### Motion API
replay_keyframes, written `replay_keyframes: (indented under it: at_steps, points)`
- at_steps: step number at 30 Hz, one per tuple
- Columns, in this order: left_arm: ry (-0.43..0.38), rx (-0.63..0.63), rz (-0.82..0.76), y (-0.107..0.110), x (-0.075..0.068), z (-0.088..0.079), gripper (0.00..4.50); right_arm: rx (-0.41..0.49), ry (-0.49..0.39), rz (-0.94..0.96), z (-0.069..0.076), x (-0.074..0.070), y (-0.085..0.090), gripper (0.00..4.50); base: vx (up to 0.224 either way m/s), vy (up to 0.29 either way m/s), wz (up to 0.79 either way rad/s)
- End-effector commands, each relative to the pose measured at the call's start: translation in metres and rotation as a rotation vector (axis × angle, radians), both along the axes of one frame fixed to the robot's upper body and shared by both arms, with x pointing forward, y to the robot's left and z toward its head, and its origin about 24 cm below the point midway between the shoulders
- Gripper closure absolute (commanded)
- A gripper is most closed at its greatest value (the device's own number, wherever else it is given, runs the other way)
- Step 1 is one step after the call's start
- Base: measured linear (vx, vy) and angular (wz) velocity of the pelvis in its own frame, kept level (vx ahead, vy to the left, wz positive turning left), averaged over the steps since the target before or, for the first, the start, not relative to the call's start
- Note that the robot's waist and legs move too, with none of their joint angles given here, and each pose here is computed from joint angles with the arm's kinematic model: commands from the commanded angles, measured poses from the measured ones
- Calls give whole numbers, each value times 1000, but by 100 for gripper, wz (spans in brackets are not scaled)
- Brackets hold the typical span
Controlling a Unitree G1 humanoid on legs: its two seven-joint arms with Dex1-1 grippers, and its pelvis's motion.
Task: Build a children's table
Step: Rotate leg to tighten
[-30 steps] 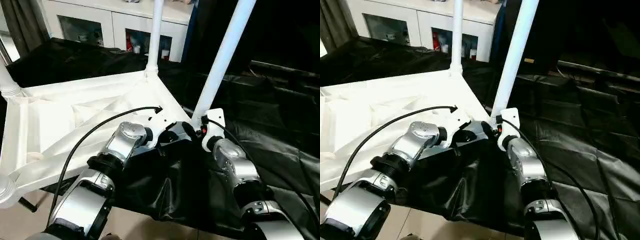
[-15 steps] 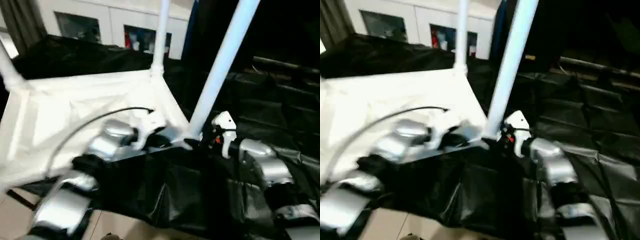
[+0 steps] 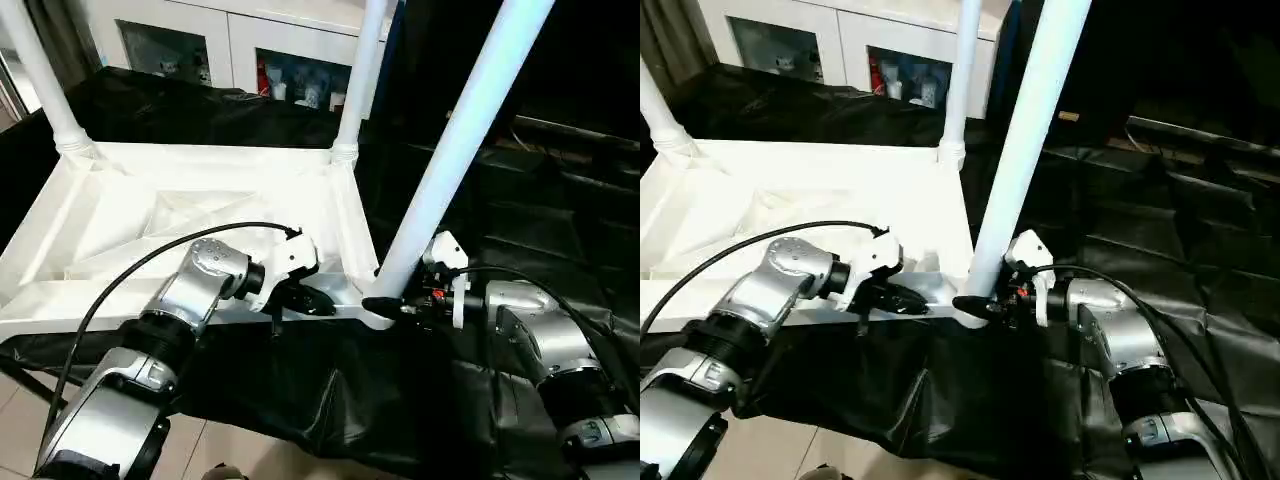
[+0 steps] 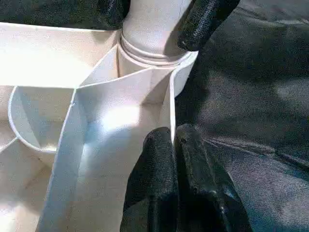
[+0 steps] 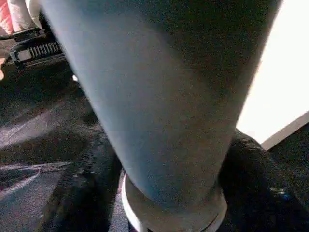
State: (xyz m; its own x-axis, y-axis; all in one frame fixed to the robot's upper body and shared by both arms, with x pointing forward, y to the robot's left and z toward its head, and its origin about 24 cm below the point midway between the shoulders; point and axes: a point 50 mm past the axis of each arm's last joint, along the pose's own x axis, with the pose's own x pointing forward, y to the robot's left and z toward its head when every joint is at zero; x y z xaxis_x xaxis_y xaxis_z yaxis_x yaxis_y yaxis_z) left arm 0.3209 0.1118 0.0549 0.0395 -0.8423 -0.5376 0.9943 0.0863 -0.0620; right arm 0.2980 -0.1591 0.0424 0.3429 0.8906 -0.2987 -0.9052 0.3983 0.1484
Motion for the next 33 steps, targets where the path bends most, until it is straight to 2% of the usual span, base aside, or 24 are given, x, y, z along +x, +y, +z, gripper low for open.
replay_keyframes:
  at_steps: [1,7,8,13,18,19,22,23,25,26,28,30,31,32,33]
  points:
    - [24,7,9,-3,-4,-8,450,-2,35,59,-6,-8,7,201,0,0,0]
    - [-16,0,97,-9,2,-10,450,8,41,-42,-16,-8,12,235,0,0,0]
    - [-47,4,177,-15,9,-11,450,10,52,-160,-23,-4,15,240,0,0,0]
    - [-80,12,292,-28,17,-13,450,-2,81,-325,-35,0,22,250,-31,-3,2]
    - [-101,2,392,-59,21,-14,450,-19,143,-640,-49,11,42,252,-20,0,-1]
    - [-101,2,392,-59,21,-14,450,-19,143,-640,-49,11,42,252,0,0,0]
    - [-104,2,351,-82,15,-16,450,-63,94,-709,-45,20,66,252,0,0,0]
    - [-104,2,351,-82,15,-16,450,-63,94,-709,-45,20,66,252,0,0,0]
    - [-104,8,331,-84,14,-17,450,-79,36,-677,-40,24,74,252,0,0,0]
    - [-102,13,327,-81,15,-18,450,-59,36,-669,-38,25,75,218,0,0,0]
    - [-100,23,325,-77,15,-18,450,-26,41,-665,-35,26,75,184,0,0,0]
    - [-100,37,315,-72,16,-19,450,-11,34,-656,-32,28,72,182,0,0,0]
    - [-99,62,280,-63,16,-19,450,-20,3,-639,-29,30,64,175,0,0,0]
    - [-101,74,249,-58,15,-19,450,-22,-9,-624,-28,30,60,149,0,0,0]
    - [-102,79,233,-56,14,-20,450,-23,-13,-616,-27,30,58,149,0,0,0]
